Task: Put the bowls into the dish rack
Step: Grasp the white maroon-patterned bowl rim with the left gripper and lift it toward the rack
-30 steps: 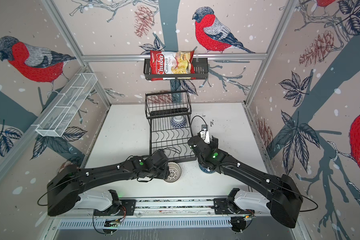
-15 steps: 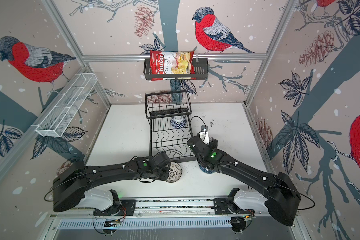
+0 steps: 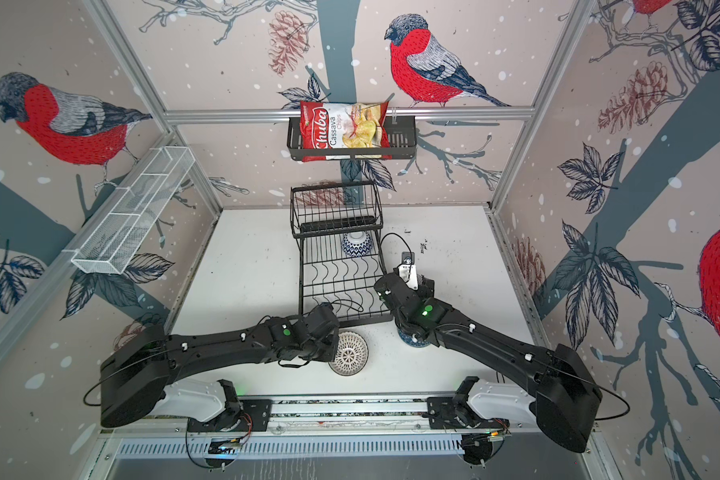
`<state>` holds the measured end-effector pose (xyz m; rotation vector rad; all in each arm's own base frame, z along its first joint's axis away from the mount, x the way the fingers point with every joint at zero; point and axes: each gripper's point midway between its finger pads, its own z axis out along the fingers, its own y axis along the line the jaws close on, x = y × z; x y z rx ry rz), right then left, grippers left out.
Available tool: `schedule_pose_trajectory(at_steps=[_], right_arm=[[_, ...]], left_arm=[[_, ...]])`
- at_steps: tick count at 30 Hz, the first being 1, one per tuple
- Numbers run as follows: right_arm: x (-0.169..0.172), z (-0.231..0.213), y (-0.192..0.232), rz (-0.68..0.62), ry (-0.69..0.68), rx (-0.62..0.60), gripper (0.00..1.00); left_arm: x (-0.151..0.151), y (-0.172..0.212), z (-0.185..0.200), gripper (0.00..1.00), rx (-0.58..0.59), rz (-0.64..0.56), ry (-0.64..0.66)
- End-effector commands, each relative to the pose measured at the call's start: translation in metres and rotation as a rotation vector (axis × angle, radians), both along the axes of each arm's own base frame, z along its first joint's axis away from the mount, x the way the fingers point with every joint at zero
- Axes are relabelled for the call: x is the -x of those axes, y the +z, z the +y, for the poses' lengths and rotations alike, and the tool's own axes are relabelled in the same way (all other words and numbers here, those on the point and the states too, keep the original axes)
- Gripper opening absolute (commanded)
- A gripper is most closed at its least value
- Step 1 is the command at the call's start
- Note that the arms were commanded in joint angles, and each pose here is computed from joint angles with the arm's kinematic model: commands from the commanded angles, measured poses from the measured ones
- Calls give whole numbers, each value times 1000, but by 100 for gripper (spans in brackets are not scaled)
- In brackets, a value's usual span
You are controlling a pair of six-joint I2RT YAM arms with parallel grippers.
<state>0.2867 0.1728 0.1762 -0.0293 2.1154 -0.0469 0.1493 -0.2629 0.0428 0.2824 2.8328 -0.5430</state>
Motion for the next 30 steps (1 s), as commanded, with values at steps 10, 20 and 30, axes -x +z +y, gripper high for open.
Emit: schedule_pose_trajectory(at_steps=[10, 20, 30], right_arm=[[-16, 30, 17, 9, 126, -77, 99], [-18, 45, 43, 16, 270, -191, 100], [-4, 66, 56, 6, 448, -266, 100]], left_arm=[[-9, 63, 5, 0, 183, -230, -29], [-55, 124, 31, 0, 419, -409, 97], [-110, 140, 36, 0, 532, -416, 91]])
